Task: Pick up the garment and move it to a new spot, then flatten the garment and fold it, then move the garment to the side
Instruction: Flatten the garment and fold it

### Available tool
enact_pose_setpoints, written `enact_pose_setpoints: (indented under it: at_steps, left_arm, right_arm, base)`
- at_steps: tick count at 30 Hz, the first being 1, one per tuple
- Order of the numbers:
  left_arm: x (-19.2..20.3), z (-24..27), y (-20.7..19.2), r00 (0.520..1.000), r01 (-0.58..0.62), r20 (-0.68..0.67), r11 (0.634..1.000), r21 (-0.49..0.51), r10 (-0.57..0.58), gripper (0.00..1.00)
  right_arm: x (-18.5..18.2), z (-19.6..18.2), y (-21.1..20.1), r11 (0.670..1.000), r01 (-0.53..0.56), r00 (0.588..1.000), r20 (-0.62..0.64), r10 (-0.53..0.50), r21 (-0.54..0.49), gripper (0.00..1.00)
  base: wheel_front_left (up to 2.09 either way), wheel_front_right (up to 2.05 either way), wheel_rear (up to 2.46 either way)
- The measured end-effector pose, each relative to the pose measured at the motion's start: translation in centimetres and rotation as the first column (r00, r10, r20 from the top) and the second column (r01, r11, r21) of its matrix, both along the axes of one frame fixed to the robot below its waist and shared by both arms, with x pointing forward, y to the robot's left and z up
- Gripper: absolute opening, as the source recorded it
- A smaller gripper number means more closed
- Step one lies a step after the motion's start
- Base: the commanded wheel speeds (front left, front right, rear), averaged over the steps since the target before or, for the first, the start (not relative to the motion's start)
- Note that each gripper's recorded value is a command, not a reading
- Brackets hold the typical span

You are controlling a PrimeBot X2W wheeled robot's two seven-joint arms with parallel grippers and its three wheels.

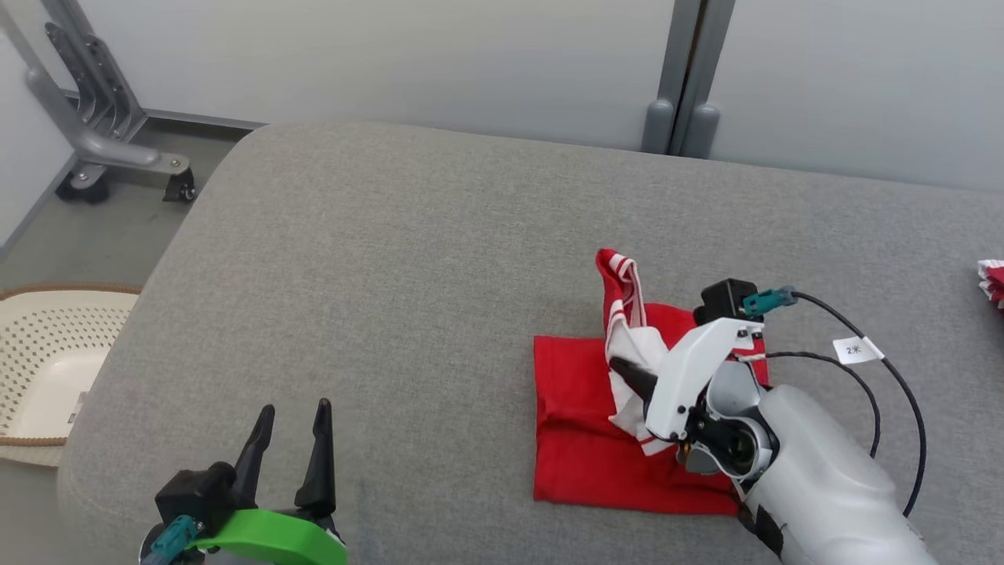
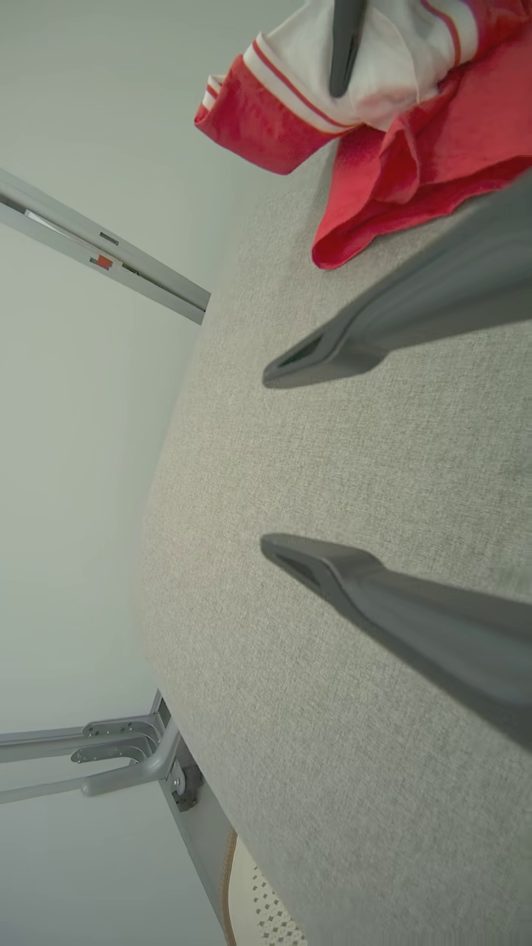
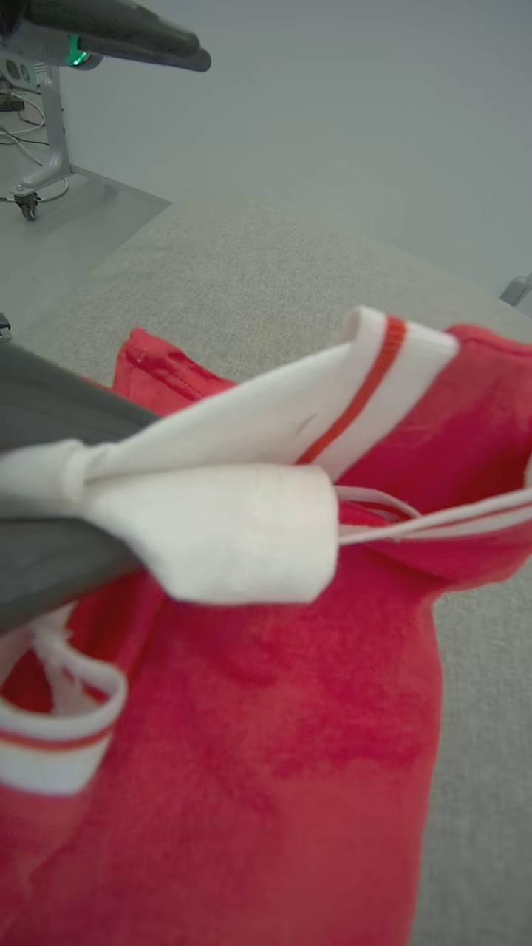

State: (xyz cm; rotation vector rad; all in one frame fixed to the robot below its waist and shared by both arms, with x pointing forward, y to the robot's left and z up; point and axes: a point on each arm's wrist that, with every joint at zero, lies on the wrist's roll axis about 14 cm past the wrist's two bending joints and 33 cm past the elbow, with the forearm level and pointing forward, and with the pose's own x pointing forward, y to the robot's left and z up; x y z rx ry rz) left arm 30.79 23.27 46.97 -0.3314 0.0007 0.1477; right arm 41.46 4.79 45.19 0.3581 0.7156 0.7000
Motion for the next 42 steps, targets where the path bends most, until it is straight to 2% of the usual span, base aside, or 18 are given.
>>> enact_pose_setpoints:
  at_steps: [1, 4, 8, 12, 15, 19, 21, 23, 28, 30, 35, 38, 39, 40, 42]
  left_arm:
    - [-0.1, -0.1, 0.2, 1.0, -0.007, -0.002, 1.0, 0.0, 0.007, 1.0]
    - [-0.2, -0.3, 0.5, 1.0, -0.018, -0.01, 1.0, 0.0, 0.018, 1.0]
    - [0.1, -0.3, 0.1, 1.0, -0.002, -0.012, 1.0, 0.0, 0.002, 1.0]
    - [0.6, -0.2, -0.5, 1.0, 0.019, -0.006, 1.0, -0.001, -0.019, 1.0]
    - [0.9, 0.0, -1.0, 0.999, 0.034, -0.001, 0.999, -0.002, -0.034, 1.0]
    - [1.2, 0.1, -1.6, 0.998, 0.055, 0.004, 0.998, -0.003, -0.055, 1.0]
    - [1.4, 0.2, -1.8, 0.998, 0.063, 0.009, 0.998, -0.002, -0.063, 1.0]
    - [1.6, 0.3, -2.1, 0.997, 0.074, 0.013, 0.997, 0.0, -0.074, 1.0]
    - [2.0, 0.8, -2.6, 0.995, 0.094, 0.028, 0.996, 0.009, -0.094, 1.0]
    - [2.1, 1.0, -2.7, 0.995, 0.098, 0.032, 0.995, 0.012, -0.099, 1.0]
    - [2.2, 0.9, -2.8, 0.994, 0.104, 0.029, 0.994, 0.016, -0.104, 1.0]
    - [2.2, 0.8, -2.7, 0.994, 0.105, 0.023, 0.994, 0.018, -0.105, 1.0]
    - [2.1, 0.7, -2.7, 0.994, 0.105, 0.022, 0.994, 0.019, -0.105, 1.0]
    - [2.1, 0.7, -2.7, 0.994, 0.104, 0.02, 0.994, 0.02, -0.104, 1.0]
    - [1.9, 0.6, -2.3, 0.995, 0.095, 0.016, 0.995, 0.022, -0.095, 1.0]
  right_arm:
    - [-0.3, -0.4, 0.4, 1.0, -0.011, 1.0, -0.014, 0.011, -0.004, 1.0]
    - [-0.6, -0.9, 1.1, 0.999, -0.034, 0.999, -0.025, 0.033, -0.012, 1.0]
    - [-0.6, 0.4, 1.8, 0.998, -0.015, 1.0, -0.012, 0.016, 0.065, 1.0]
    - [0.0, 3.7, 2.4, 0.982, 0.009, 0.998, 0.058, -0.02, 0.187, 1.0]
    - [1.0, 7.1, 1.5, 0.957, 0.033, 0.988, 0.138, -0.076, 0.287, 1.0]
    - [2.3, 11.4, -1.9, 0.914, 0.084, 0.947, 0.255, -0.197, 0.396, 1.0]
    - [2.9, 12.8, -4.3, 0.897, 0.118, 0.913, 0.309, -0.266, 0.425, 1.0]
    - [3.5, 13.5, -7.5, 0.895, 0.163, 0.865, 0.375, -0.332, 0.415, 1.0]
    - [4.4, 12.5, -15.3, 0.862, 0.336, 0.757, 0.436, -0.487, 0.38, 1.0]
    - [4.4, 11.0, -17.8, 0.852, 0.403, 0.734, 0.438, -0.519, 0.334, 1.0]
    - [4.0, 7.5, -18.6, 0.818, 0.481, 0.744, 0.346, -0.571, 0.315, 1.0]
    - [3.8, 5.4, -17.9, 0.805, 0.507, 0.772, 0.255, -0.583, 0.308, 1.0]
    - [3.7, 4.7, -17.2, 0.807, 0.505, 0.788, 0.217, -0.576, 0.306, 0.42]
    - [3.6, 4.2, -16.5, 0.81, 0.501, 0.803, 0.185, -0.567, 0.305, 0.0]
    - [3.3, 3.0, -14.5, 0.816, 0.487, 0.844, 0.075, -0.532, 0.313, 0.0]
  base:
    - [0.0, 0.0, 0.0]
    - [0.0, 0.0, 0.0]
    - [0.0, 0.0, 0.0]
    - [0.0, 0.0, 0.0]
    - [0.0, 0.0, 0.0]
    - [0.0, 0.0, 0.0]
    - [0.0, 0.0, 0.0]
    - [0.0, 0.0, 0.0]
    - [0.0, 0.0, 0.0]
    - [0.0, 0.0, 0.0]
    - [0.0, 0.0, 0.0]
    - [0.0, 0.0, 0.0]
    - [0.0, 0.0, 0.0]
    - [0.0, 0.0, 0.0]
    - [0.0, 0.0, 0.0]
